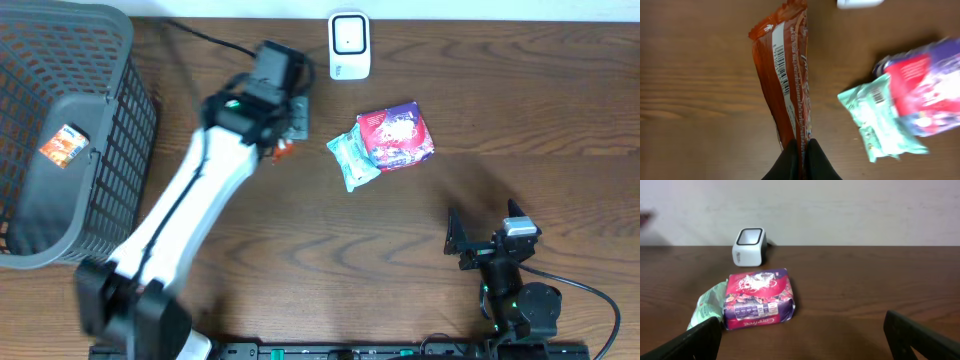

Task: Scan the item barcode
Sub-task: 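Carry the red bar forward and place it beside the green pack, then reach the left gripper into the basket and grasp the orange packet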

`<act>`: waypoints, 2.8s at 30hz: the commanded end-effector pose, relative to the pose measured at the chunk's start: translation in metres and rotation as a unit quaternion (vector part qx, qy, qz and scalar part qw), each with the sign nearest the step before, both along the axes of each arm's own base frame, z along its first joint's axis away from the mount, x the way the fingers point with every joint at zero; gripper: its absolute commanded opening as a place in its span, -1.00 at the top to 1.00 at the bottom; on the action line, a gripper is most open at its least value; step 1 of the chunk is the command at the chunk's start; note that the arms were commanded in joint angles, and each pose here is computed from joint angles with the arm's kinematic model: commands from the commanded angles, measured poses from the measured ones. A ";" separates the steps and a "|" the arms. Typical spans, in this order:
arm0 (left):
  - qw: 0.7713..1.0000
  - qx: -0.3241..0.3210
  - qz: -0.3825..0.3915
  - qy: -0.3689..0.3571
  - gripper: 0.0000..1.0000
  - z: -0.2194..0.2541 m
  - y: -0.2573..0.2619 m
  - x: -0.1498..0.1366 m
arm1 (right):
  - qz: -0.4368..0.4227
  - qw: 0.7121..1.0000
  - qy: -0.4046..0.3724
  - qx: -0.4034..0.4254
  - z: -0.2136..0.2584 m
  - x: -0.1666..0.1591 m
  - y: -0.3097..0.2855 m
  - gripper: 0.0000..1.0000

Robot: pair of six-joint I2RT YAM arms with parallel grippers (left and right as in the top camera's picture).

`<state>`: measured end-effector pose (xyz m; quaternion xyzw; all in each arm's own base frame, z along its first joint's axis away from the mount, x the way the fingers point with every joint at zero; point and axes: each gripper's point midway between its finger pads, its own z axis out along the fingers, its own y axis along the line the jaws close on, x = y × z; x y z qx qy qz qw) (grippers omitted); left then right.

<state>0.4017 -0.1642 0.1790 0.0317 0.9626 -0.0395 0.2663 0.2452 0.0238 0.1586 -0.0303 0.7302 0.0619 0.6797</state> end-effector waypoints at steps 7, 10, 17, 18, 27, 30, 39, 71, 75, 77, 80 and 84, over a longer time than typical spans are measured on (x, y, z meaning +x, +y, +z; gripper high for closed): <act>0.997 0.026 0.021 0.066 0.85 -0.080 -0.023 0.009 | 0.005 1.000 0.001 0.005 0.000 0.000 0.002 -0.99; 0.997 0.021 0.018 0.077 0.85 -0.091 -0.028 0.009 | 0.005 1.000 0.001 0.005 0.000 0.000 0.002 -0.99; 0.996 -0.030 -0.004 0.082 0.17 -0.088 -0.047 0.010 | 0.005 1.000 0.001 0.005 0.000 0.000 0.002 -0.99; 0.996 -0.027 -0.010 0.079 0.16 -0.087 -0.047 0.010 | 0.005 1.000 0.001 0.005 0.000 0.000 0.002 -0.98; 0.999 -0.019 -0.009 -0.034 0.04 0.003 -0.013 0.029 | 0.005 1.000 0.001 0.005 0.000 0.000 0.002 -0.99; 0.993 -0.002 0.057 -0.106 -0.05 0.056 0.039 0.037 | 0.005 1.000 0.001 0.005 0.000 0.000 0.002 -0.99; 0.916 0.049 0.322 -0.235 -0.40 0.158 0.255 0.010 | 0.005 1.000 0.001 0.005 0.000 0.000 0.002 -0.98; 0.932 0.095 0.350 -0.017 -0.77 -0.053 0.435 0.028 | 0.005 1.000 0.001 0.005 0.000 0.000 0.002 -0.98; 0.929 0.090 0.358 -0.032 -0.77 -0.067 0.440 0.044 | 0.005 1.000 0.001 0.005 0.000 0.000 0.002 -0.98; 0.929 0.088 0.359 -0.028 -0.77 -0.078 0.441 0.046 | 0.005 1.000 0.001 0.005 0.000 0.000 0.002 -0.98; 0.924 0.084 0.372 -0.014 -0.77 -0.098 0.444 0.047 | 0.005 1.000 0.001 0.005 0.000 0.000 0.002 -0.99; 0.920 0.089 0.381 0.004 -0.72 -0.122 0.448 0.046 | 0.005 1.000 0.001 0.005 0.000 0.000 0.002 -0.98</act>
